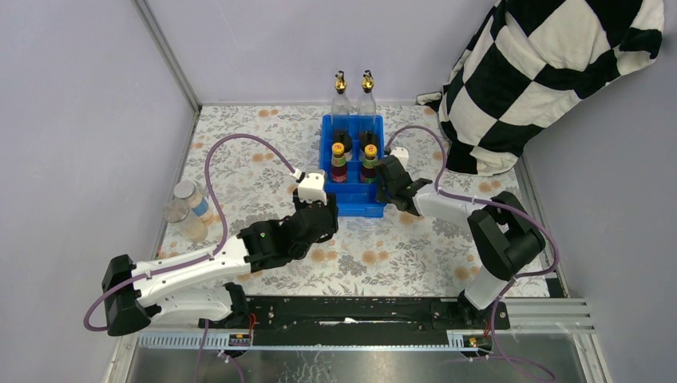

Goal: Organize the condiment bottles
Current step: Move the storage box to the center of the board.

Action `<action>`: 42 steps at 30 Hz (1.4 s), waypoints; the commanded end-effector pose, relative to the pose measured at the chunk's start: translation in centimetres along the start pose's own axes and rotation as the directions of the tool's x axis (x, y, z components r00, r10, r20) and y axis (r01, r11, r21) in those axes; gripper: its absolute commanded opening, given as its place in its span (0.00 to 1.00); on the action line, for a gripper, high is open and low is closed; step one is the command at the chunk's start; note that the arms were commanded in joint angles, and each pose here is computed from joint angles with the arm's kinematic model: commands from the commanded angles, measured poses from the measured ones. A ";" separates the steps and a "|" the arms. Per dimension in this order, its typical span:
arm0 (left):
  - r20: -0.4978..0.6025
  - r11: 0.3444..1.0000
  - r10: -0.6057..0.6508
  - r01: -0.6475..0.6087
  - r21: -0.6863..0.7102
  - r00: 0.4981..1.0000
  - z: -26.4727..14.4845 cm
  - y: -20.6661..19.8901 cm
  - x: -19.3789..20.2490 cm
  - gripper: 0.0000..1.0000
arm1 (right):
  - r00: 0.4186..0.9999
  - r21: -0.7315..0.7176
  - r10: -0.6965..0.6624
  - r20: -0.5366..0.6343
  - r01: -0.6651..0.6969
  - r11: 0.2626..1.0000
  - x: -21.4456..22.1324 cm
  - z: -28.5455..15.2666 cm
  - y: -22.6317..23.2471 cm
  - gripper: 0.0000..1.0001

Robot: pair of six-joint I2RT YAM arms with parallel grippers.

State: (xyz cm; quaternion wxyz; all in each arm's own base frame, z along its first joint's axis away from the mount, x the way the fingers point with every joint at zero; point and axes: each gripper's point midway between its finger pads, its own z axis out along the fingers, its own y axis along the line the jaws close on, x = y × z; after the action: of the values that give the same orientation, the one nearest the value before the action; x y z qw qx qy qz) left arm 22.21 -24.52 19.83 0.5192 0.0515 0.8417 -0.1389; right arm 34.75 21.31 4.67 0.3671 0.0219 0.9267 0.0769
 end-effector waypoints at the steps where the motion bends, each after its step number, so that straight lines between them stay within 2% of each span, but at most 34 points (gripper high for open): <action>1: 0.013 1.000 0.001 0.000 -0.030 1.000 0.0 0.6 0.0 0.56 | 0.989 0.104 -0.059 -0.133 0.073 0.992 3.3 1.8 -3.6 0.00; 24: 0.000 0.999 0.005 -0.005 -0.045 1.000 0.1 0.9 0.6 0.57 | 0.990 0.093 -0.034 -0.136 0.047 0.995 2.2 3.0 -4.0 0.00; 26: 0.000 0.999 0.004 -0.004 -0.046 1.000 0.1 1.0 0.6 0.58 | 0.991 0.093 -0.031 -0.134 0.044 0.995 2.2 2.6 -4.1 0.07; 27: -0.001 0.999 0.005 -0.005 -0.048 1.000 0.1 1.0 0.7 0.59 | 0.991 0.089 -0.030 -0.132 0.042 0.995 2.2 2.5 -4.1 0.16; 29: -0.005 0.999 0.009 -0.009 -0.045 1.000 0.0 1.0 0.7 0.63 | 0.991 0.084 -0.029 -0.129 0.040 0.996 2.3 2.0 -4.1 0.27; 31: -0.004 0.999 0.009 -0.009 -0.045 1.000 0.0 1.1 0.8 0.65 | 0.992 0.080 -0.023 -0.126 0.034 0.996 2.3 1.6 -4.2 0.44; 32: 0.000 0.999 0.009 -0.009 -0.045 1.000 0.0 1.2 0.8 0.66 | 0.992 0.079 -0.024 -0.121 0.034 0.996 2.2 1.4 -4.2 0.49; 37: 0.027 0.999 0.010 -0.009 -0.043 1.000 -0.2 1.4 0.2 0.70 | 0.994 0.086 -0.025 -0.104 0.034 0.996 1.7 0.6 -4.5 0.66; 40: 0.047 0.997 0.030 -0.026 -0.076 0.998 0.0 1.7 -0.4 0.72 | 0.996 0.084 -0.019 -0.083 0.026 0.996 1.1 -0.3 -4.5 0.75; 42: 0.060 0.992 0.049 -0.041 -0.122 0.997 0.1 2.2 -1.1 0.76 | 0.998 0.080 -0.014 -0.065 0.019 0.997 0.6 -1.2 -4.6 0.81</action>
State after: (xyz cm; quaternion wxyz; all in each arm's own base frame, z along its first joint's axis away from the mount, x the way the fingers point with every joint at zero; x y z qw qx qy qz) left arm 22.38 -23.43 19.26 0.5266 0.0468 0.8407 -0.1170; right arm 36.25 18.55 4.07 0.3600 0.0365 0.9298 0.0669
